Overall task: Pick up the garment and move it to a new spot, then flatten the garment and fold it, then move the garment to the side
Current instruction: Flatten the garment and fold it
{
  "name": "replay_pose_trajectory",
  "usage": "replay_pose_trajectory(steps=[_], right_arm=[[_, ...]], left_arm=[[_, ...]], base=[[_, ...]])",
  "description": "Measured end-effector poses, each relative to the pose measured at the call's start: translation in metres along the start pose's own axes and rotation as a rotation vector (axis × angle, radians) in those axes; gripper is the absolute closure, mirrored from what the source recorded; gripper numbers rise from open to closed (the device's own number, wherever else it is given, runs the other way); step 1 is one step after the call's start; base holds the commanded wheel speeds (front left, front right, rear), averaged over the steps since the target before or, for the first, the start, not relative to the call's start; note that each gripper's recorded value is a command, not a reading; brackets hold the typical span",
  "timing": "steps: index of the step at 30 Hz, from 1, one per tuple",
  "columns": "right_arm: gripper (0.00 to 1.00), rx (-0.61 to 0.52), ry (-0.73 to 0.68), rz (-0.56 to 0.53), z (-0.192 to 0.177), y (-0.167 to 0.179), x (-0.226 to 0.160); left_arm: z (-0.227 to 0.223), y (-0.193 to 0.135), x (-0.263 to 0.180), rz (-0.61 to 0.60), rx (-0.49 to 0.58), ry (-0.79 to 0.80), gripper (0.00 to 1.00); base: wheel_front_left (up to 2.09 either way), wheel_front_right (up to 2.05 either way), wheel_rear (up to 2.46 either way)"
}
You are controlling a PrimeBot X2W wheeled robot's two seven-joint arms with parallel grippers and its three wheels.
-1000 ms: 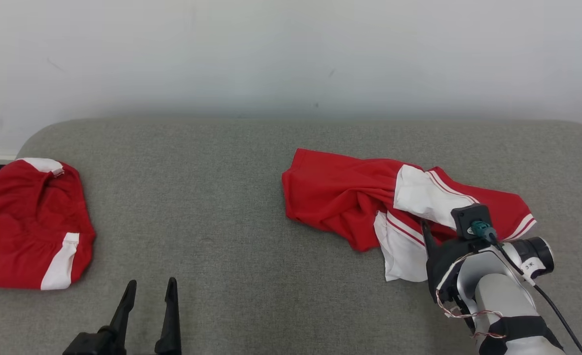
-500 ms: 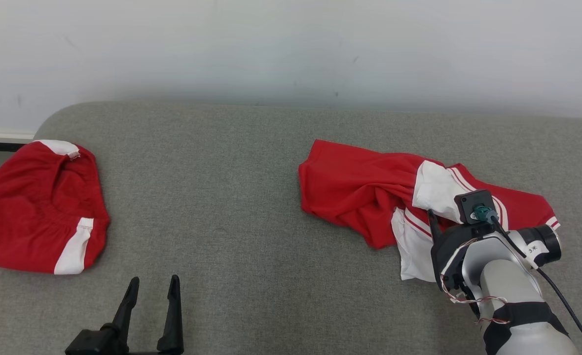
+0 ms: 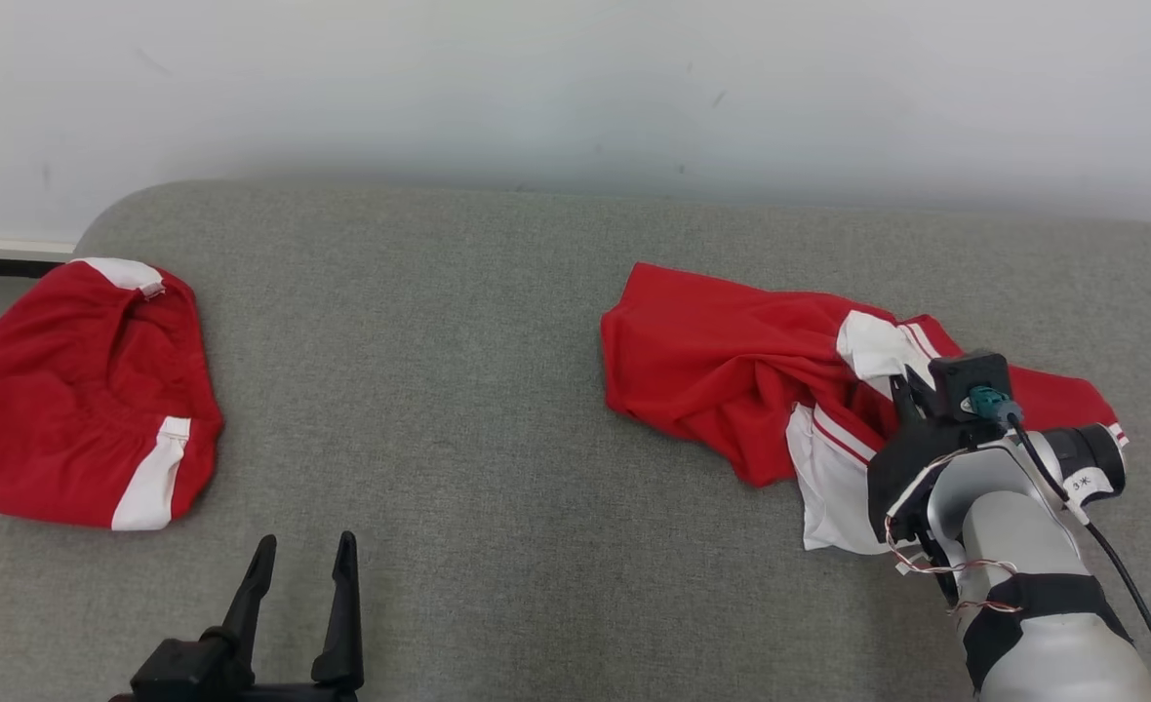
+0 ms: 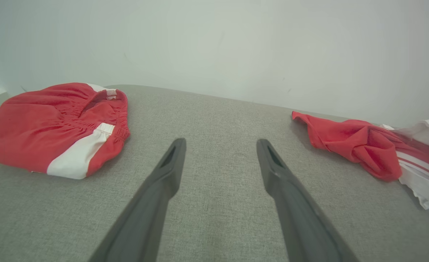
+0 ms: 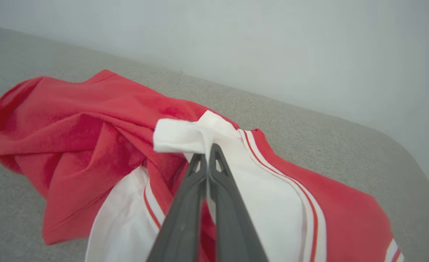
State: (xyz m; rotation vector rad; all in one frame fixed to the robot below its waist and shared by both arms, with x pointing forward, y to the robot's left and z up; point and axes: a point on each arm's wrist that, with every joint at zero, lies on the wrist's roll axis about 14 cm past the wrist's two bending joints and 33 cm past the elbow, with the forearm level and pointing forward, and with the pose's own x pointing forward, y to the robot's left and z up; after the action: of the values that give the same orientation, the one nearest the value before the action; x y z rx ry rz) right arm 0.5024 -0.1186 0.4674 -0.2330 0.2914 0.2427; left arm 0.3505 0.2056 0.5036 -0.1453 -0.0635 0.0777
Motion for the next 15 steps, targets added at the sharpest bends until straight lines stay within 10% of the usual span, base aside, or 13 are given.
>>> replay_pose_trajectory(steps=[15], right_arm=[[1.0,0.071,-0.026,-0.165,-0.05,-0.042,-0.084]], left_arm=[[0.008,-0.014,0.0,-0.03,-0.021,-0.029,0.0]], base=[[0.0,0.0,0.0]])
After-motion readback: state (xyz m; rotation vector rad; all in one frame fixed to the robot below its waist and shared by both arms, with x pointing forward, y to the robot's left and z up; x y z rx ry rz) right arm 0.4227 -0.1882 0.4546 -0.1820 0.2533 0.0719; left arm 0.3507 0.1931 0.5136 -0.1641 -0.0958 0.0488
